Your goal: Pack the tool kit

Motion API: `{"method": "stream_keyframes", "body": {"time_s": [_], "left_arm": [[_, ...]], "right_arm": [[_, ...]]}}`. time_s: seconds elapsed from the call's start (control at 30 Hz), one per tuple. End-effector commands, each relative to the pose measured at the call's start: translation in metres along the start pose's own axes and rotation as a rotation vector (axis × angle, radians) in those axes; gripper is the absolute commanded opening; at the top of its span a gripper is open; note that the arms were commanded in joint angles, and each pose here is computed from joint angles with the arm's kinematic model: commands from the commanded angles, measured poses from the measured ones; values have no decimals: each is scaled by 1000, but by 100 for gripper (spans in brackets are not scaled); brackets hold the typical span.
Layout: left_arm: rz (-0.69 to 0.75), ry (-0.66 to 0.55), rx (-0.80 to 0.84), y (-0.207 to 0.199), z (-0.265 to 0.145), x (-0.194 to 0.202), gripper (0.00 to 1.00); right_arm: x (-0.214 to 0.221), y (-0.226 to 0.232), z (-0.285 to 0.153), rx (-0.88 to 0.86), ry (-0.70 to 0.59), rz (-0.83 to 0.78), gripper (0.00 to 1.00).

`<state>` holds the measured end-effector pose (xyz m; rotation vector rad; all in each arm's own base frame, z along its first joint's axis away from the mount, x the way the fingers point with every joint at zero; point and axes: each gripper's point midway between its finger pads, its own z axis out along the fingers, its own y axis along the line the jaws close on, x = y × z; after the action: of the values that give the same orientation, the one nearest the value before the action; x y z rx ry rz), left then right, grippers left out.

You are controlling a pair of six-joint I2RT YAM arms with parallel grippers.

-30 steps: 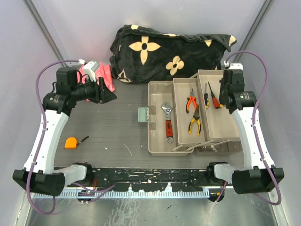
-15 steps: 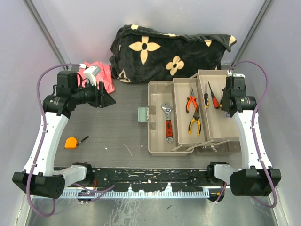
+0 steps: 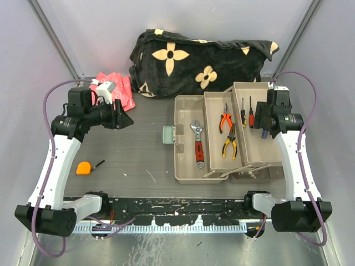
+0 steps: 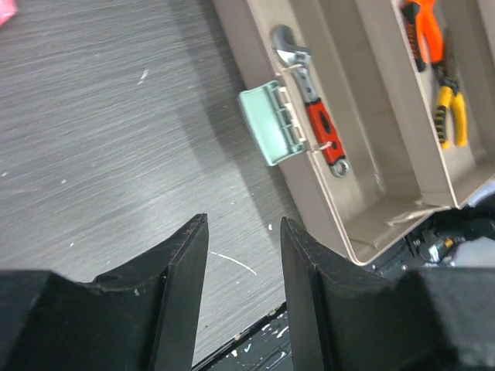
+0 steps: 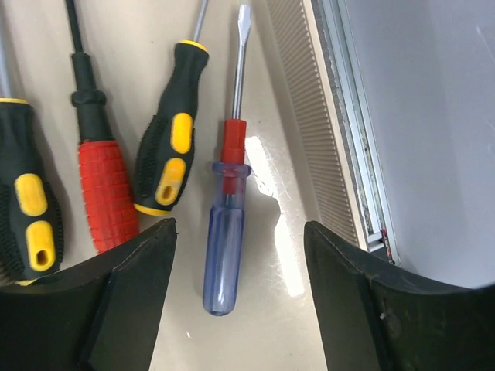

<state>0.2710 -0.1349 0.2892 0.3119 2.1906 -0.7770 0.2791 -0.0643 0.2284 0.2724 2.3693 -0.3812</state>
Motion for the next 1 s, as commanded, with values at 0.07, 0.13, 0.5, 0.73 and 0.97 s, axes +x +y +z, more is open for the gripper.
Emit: {"method": "stream_keyframes", "body": {"time_s": [0.07,0.13,0.5,0.73,0.97], "left_arm": [[-137,-121,-370,59,-20,-9,45],[-240,-109,-545,92,-32,7,48],[-622,156,-931,224,-51,130,48],[-898,157,-970,270,-59,175,46],[-1048,217,-991,288,-67,209,46]], "right_arm": [[-50,7,-54,-143,-225,68,75],[-64,14,-76,-218,-306,71,76],[-102,43,-182,-561,-579,56,79],[-107,44,-195,-591,-581,65,79],[-110,46,-199,-610,-581,78,79]]}}
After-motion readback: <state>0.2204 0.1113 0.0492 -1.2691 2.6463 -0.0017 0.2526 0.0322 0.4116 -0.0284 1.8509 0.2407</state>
